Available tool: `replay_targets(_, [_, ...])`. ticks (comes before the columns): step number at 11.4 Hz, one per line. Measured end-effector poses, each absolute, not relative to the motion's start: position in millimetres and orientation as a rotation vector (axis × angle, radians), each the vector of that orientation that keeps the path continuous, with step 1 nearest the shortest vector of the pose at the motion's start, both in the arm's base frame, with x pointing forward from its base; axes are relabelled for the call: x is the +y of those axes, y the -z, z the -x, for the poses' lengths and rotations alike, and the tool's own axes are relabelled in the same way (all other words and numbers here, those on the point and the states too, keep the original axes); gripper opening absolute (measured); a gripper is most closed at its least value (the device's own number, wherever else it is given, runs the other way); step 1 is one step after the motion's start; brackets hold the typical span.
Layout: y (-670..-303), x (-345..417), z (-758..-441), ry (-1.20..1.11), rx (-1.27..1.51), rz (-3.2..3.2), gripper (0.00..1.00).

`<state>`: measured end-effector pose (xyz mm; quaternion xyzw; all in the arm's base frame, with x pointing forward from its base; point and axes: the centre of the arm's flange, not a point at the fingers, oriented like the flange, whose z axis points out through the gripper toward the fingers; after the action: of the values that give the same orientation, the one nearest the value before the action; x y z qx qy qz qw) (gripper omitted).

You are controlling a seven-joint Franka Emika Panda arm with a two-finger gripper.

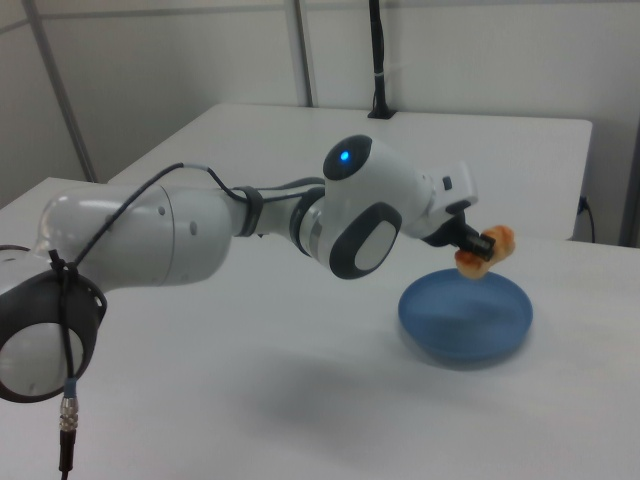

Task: Put the bread on the table
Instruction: 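Lift the bread roll up off the blue plate, then carry the bread roll away from the plate across the table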

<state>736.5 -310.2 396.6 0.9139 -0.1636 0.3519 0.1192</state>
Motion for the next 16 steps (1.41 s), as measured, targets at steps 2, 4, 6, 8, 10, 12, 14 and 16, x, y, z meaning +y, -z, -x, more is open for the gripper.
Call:
replay_targets(2, [-421, -303, -734, -1.067, -0.475, -2.665, 0.11])
replay_targets(4, [-440, -277, -735, -1.089, -0.450, -2.696, 0.11])
replay_targets(6, [-460, -229, -737, -1.060, -0.376, -2.771, 0.11])
replay_targets(8, [-468, -170, -734, -1.031, -0.255, -2.857, 0.11])
replay_targets(10, [-457, -120, -727, -0.989, -0.156, -2.923, 0.11])
replay_targets(12, [-440, -84, -722, -0.937, -0.069, -2.965, 0.11])
replay_targets(14, [-420, -48, -718, -0.881, 0.006, -3.002, 0.11])
replay_targets(16, [-398, -8, -713, -0.821, 0.089, -3.036, 0.11])
